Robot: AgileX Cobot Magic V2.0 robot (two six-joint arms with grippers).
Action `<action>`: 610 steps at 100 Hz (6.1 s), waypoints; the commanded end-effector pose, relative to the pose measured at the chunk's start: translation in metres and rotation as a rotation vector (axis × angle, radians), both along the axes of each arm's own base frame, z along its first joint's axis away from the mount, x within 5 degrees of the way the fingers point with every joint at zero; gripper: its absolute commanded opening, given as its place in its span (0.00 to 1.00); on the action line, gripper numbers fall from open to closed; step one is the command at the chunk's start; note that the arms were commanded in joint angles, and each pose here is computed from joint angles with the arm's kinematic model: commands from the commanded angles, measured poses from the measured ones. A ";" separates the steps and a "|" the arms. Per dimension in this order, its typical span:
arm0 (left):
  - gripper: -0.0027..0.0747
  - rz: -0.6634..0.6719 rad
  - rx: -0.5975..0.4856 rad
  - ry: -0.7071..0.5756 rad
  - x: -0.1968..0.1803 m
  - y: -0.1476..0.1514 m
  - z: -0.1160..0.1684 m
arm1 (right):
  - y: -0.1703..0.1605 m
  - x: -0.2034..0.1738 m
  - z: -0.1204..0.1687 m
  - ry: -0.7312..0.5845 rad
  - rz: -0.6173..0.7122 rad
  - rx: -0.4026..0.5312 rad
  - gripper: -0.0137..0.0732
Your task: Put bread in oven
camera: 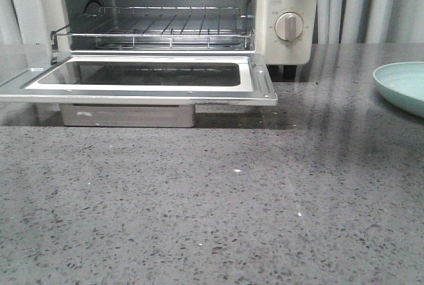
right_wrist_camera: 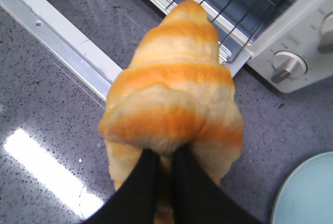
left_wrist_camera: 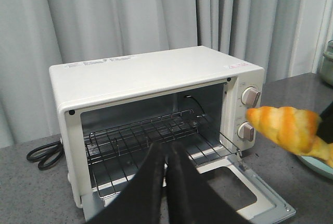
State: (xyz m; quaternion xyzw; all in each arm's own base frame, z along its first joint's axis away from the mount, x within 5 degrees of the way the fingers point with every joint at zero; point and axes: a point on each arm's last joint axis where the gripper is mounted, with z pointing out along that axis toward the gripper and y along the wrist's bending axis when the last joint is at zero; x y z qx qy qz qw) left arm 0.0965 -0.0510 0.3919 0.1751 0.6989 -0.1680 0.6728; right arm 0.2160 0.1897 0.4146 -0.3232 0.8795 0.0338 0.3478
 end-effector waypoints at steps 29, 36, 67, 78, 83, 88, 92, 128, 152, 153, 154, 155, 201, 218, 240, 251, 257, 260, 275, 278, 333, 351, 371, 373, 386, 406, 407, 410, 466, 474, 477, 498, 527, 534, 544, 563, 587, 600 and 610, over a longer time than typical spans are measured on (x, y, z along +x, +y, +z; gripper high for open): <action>0.01 0.010 -0.044 -0.065 -0.001 0.002 0.015 | 0.044 0.045 0.012 -0.109 0.094 -0.033 0.08; 0.01 0.010 -0.044 -0.064 -0.001 0.002 0.014 | 0.054 0.055 0.009 -0.120 0.121 -0.056 0.08; 0.01 0.010 -0.042 -0.065 -0.001 0.002 0.014 | 0.087 0.090 0.000 -0.182 0.201 -0.132 0.08; 0.01 0.010 -0.042 -0.065 -0.001 0.002 0.014 | 0.093 0.103 -0.004 -0.223 0.182 -0.181 0.08; 0.01 0.010 -0.042 -0.065 -0.001 0.002 0.014 | 0.095 0.109 -0.006 -0.243 0.176 -0.198 0.08; 0.01 0.010 -0.041 -0.063 -0.001 0.002 0.014 | 0.097 0.112 -0.008 -0.265 0.176 -0.208 0.08; 0.01 0.010 -0.041 -0.063 -0.001 0.002 0.014 | 0.098 0.116 -0.011 -0.276 0.174 -0.220 0.08; 0.01 0.008 -0.030 -0.041 -0.001 0.002 0.012 | 0.102 0.142 -0.029 -0.347 0.168 -0.247 0.08; 0.01 0.008 -0.029 -0.039 -0.001 0.001 0.012 | 0.103 0.150 -0.038 -0.362 0.169 -0.263 0.08; 0.01 0.008 -0.029 -0.039 -0.001 0.001 0.012 | 0.103 0.150 -0.038 -0.363 0.170 -0.263 0.08; 0.01 0.008 -0.029 -0.039 -0.001 0.001 0.012 | 0.103 0.151 -0.038 -0.362 0.168 -0.263 0.08; 0.01 0.008 -0.029 -0.039 -0.001 0.001 0.012 | 0.103 0.151 -0.039 -0.361 0.169 -0.264 0.08; 0.01 0.008 -0.028 -0.037 -0.001 0.001 0.011 | 0.104 0.152 -0.040 -0.363 0.171 -0.263 0.45; 0.01 0.008 -0.028 -0.037 -0.001 0.001 0.011 | 0.104 0.152 -0.040 -0.367 0.172 -0.260 0.46; 0.01 0.008 -0.025 -0.032 -0.001 0.001 0.011 | 0.104 0.150 -0.026 -0.394 0.162 -0.238 0.46; 0.01 0.008 -0.025 -0.032 -0.001 0.001 0.011 | 0.103 0.148 -0.019 -0.396 0.154 -0.225 0.46; 0.01 0.008 -0.025 -0.032 -0.001 0.001 0.011 | 0.104 0.147 -0.018 -0.385 0.154 -0.213 0.46; 0.01 0.008 -0.025 -0.032 -0.001 0.001 0.011 | 0.104 0.147 -0.018 -0.384 0.155 -0.208 0.46; 0.01 0.008 -0.025 -0.032 -0.001 0.001 0.011 | 0.103 0.146 -0.019 -0.364 0.153 -0.208 0.47; 0.01 0.008 -0.025 -0.032 -0.001 0.001 0.011 | 0.103 0.146 -0.019 -0.363 0.153 -0.209 0.49; 0.01 0.007 -0.022 -0.026 -0.001 0.001 0.010 | 0.102 0.144 -0.021 -0.333 0.146 -0.228 0.64; 0.01 0.006 -0.036 -0.055 -0.012 0.007 0.014 | 0.110 0.133 -0.024 -0.296 0.162 -0.245 0.64; 0.01 0.023 -0.043 -0.083 -0.031 0.017 0.016 | 0.117 0.113 -0.015 -0.284 0.190 -0.247 0.64; 0.01 0.028 -0.041 -0.082 -0.032 0.018 0.015 | 0.118 0.110 -0.013 -0.285 0.194 -0.246 0.64; 0.01 0.071 -0.055 -0.056 -0.043 0.026 0.010 | 0.118 0.091 0.001 -0.279 0.206 -0.236 0.64; 0.01 0.152 -0.109 -0.077 -0.059 0.036 -0.010 | 0.115 0.065 0.016 -0.243 0.207 -0.229 0.64; 0.01 0.158 -0.110 -0.082 -0.061 0.037 -0.010 | 0.116 0.063 0.017 -0.241 0.206 -0.226 0.64; 0.01 0.171 -0.113 -0.090 -0.062 0.038 -0.014 | 0.114 0.060 0.019 -0.233 0.201 -0.224 0.64; 0.01 0.235 -0.174 -0.011 -0.055 0.038 -0.082 | 0.092 0.033 0.049 -0.178 0.140 -0.104 0.63; 0.01 0.237 -0.172 0.009 -0.052 0.037 -0.091 | 0.089 0.031 0.052 -0.184 0.139 -0.096 0.57; 0.01 0.237 -0.171 0.018 -0.052 0.037 -0.094 | 0.088 0.030 0.054 -0.186 0.139 -0.094 0.53; 0.01 0.237 -0.163 0.072 -0.048 0.036 -0.109 | 0.079 0.025 0.053 -0.184 0.134 -0.117 0.27; 0.01 0.229 -0.182 0.092 -0.048 0.035 -0.111 | 0.071 0.020 0.048 -0.167 0.135 -0.147 0.09; 0.01 0.229 -0.182 0.092 -0.048 0.035 -0.111 | 0.071 0.020 0.048 -0.169 0.133 -0.149 0.09; 0.01 0.229 -0.182 0.092 -0.048 0.035 -0.111 | 0.071 0.020 0.048 -0.170 0.133 -0.150 0.09; 0.01 0.229 -0.182 0.092 -0.048 0.035 -0.111 | 0.072 0.021 0.048 -0.173 0.135 -0.147 0.09; 0.01 0.229 -0.182 0.092 -0.048 0.035 -0.111 | 0.073 0.021 0.048 -0.186 0.139 -0.137 0.09; 0.01 0.229 -0.182 0.092 -0.048 0.035 -0.111 | 0.073 0.022 0.049 -0.187 0.138 -0.138 0.09; 0.01 0.229 -0.182 0.092 -0.048 0.035 -0.111 | 0.072 0.021 0.048 -0.177 0.136 -0.148 0.09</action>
